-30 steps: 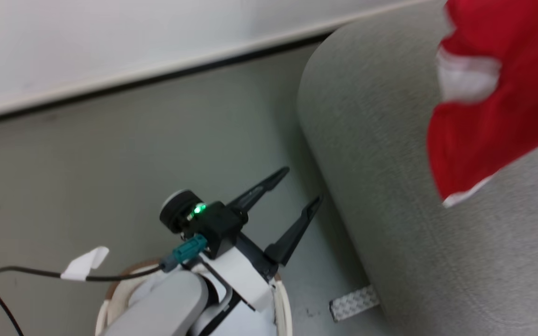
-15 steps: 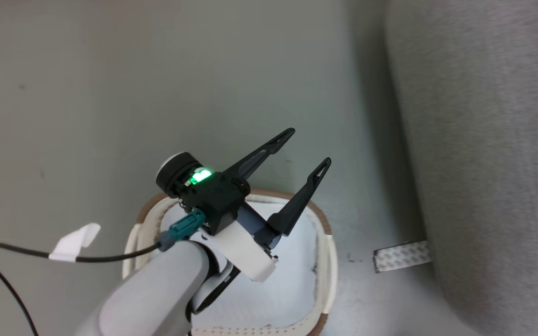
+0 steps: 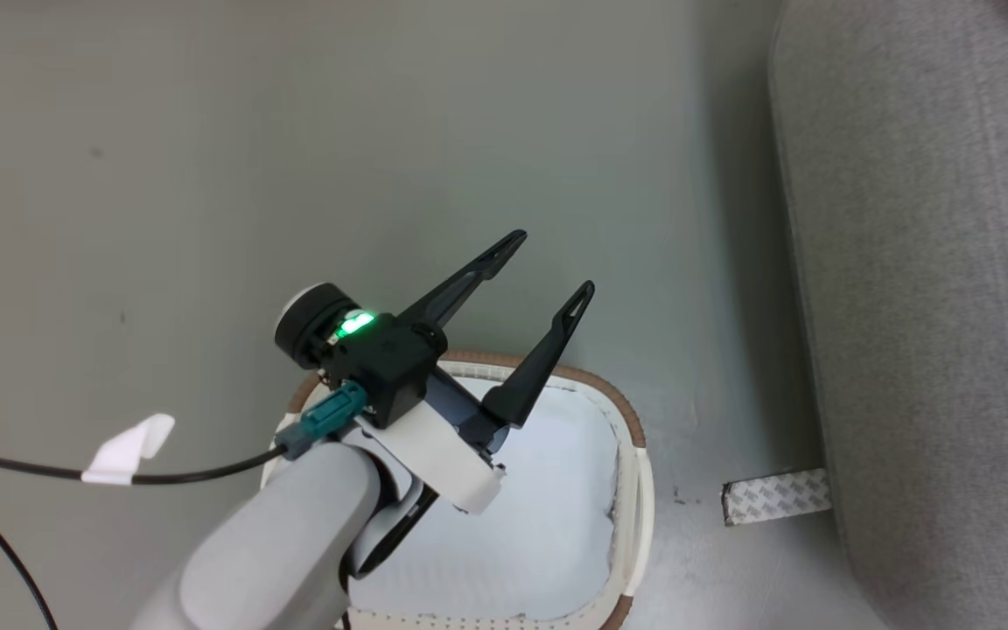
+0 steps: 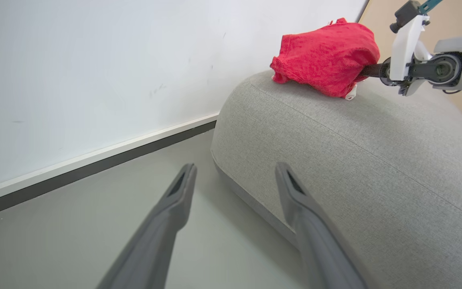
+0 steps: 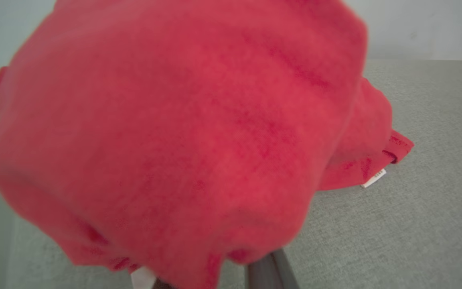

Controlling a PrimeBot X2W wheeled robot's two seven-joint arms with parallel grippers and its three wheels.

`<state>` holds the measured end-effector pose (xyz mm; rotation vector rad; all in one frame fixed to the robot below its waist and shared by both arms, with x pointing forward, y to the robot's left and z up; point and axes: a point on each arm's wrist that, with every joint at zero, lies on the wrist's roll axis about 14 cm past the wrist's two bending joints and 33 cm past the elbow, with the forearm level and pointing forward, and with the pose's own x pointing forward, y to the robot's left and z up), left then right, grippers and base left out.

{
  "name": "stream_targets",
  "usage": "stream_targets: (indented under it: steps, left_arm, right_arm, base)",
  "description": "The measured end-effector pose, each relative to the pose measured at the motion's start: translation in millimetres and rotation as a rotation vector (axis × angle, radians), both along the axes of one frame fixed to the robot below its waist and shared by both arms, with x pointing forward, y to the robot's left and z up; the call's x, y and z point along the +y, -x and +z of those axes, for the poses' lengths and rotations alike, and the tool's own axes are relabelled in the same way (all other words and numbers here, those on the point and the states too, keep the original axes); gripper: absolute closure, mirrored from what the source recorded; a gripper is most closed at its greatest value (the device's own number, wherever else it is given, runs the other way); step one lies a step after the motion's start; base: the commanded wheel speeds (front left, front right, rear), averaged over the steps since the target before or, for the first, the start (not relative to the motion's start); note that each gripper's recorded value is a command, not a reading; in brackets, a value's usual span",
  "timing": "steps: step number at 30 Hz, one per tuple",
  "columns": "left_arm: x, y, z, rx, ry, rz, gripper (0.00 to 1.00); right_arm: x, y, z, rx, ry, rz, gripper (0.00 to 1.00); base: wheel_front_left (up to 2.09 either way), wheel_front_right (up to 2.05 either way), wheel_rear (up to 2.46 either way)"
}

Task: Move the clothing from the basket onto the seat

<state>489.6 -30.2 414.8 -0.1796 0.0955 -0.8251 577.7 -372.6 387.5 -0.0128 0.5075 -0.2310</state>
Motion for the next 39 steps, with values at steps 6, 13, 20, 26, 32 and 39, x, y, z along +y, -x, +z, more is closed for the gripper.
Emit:
stream_targets:
  steps: [6,13,20,26,32,39]
  left_arm:
    - [-2,7,19,-0.031,0.003,0.002,0.00]
    - [9,19,55,-0.064,0.024,0.073,0.00]
    - [42,31,100,-0.120,0.051,0.209,0.00]
    - [86,45,132,-0.166,0.070,0.365,0.00]
    - [135,67,150,-0.182,0.100,0.532,0.00]
    - [180,98,143,-0.161,0.102,0.678,0.00]
  right_arm:
    - [4,16,20,-0.002,0.028,0.034,0.00]
    - [4,51,66,-0.071,0.087,0.078,0.00]
    - [8,85,144,-0.287,0.112,0.123,0.00]
    - [35,111,206,-0.536,0.068,0.182,0.00]
    - [82,137,231,-0.700,-0.016,0.252,0.00]
    - [154,166,211,-0.748,-0.138,0.347,0.00]
  base:
    - [0.00,0.00,0.00]
    - [0.00,0.00,0.00]
    - [0.00,0.00,0.00]
    - [0.00,0.00,0.00]
    - [0.00,0.00,0.00]
    - [0.00,0.00,0.00]
